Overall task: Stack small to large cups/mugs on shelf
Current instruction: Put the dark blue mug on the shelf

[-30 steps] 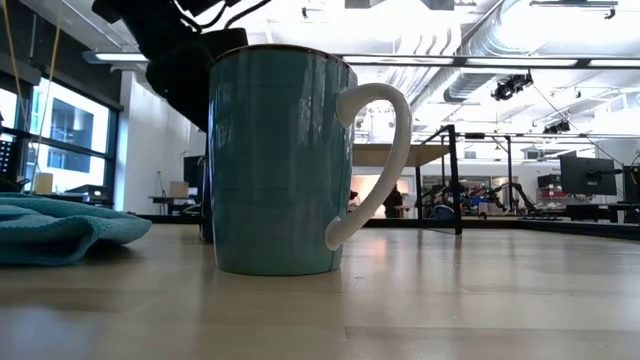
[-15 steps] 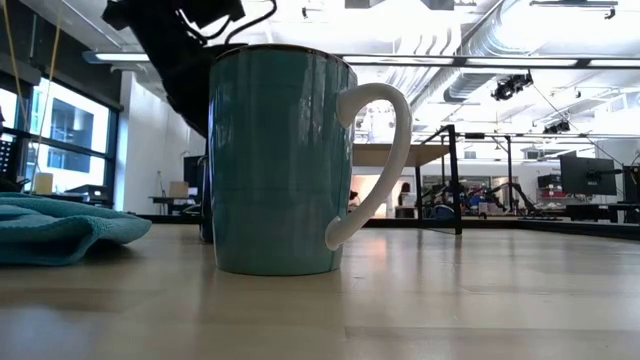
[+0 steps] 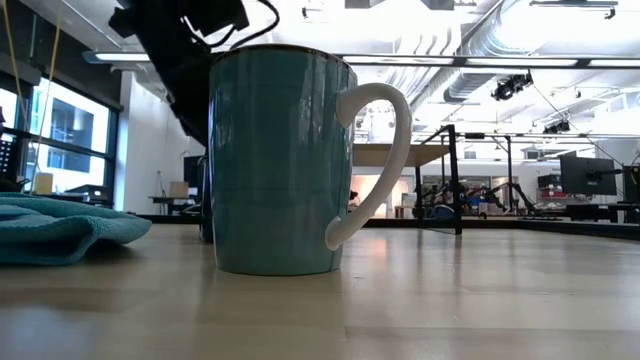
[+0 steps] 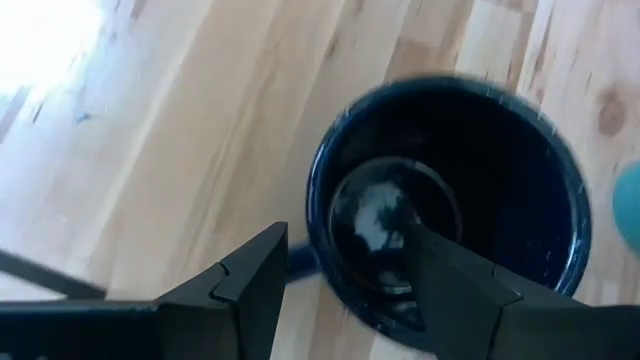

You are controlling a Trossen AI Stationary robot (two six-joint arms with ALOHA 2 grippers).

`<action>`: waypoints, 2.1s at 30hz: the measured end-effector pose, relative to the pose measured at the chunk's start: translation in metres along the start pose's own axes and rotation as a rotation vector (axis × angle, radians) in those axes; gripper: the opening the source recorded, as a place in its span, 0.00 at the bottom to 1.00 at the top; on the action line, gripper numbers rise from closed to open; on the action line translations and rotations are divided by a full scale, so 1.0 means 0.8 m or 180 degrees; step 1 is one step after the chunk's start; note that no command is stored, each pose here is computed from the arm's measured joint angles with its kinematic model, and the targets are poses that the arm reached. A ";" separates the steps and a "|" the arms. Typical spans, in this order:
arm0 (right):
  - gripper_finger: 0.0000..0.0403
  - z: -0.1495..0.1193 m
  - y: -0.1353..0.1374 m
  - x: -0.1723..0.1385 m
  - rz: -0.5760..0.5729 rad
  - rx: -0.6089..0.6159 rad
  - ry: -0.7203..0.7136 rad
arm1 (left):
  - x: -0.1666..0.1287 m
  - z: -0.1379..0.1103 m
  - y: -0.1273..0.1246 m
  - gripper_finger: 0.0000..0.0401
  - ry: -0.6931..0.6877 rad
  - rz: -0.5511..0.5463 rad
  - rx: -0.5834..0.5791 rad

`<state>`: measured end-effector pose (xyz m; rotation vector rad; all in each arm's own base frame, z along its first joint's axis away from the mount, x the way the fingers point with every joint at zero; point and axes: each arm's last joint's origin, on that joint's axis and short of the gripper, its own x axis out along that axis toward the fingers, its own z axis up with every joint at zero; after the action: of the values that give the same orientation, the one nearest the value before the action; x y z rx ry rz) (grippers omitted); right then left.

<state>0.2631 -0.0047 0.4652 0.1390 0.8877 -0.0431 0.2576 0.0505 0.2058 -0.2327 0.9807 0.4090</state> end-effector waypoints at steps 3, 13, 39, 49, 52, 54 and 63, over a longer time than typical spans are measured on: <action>0.44 0.000 0.000 0.000 0.0000 0.0000 -0.0003 | 0.005 -0.002 0.000 0.47 0.0073 -0.0006 -0.0052; 0.44 0.000 0.001 0.000 0.0005 0.0010 -0.0001 | 0.010 -0.002 0.001 0.47 0.0098 0.0010 -0.0159; 0.44 0.000 0.001 0.000 0.0005 0.0031 0.0000 | 0.010 -0.002 -0.001 0.03 0.0136 -0.0111 -0.0404; 0.44 0.000 0.001 0.000 0.0005 0.0031 -0.0001 | 0.010 -0.003 0.001 0.07 0.0120 0.0092 -0.0829; 0.44 0.000 0.001 0.000 0.0005 0.0031 0.0000 | 0.009 -0.005 0.004 0.05 0.0113 0.0260 -0.1077; 0.44 0.000 0.001 0.000 0.0006 0.0029 -0.0002 | 0.009 -0.006 0.005 0.03 0.0104 0.0327 -0.1236; 0.44 0.000 0.001 0.000 0.0006 0.0023 -0.0002 | 0.009 -0.006 0.005 0.08 0.0082 0.0373 -0.1734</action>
<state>0.2631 -0.0040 0.4653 0.1464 0.8870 -0.0446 0.2554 0.0539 0.1970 -0.6754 0.8948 0.7804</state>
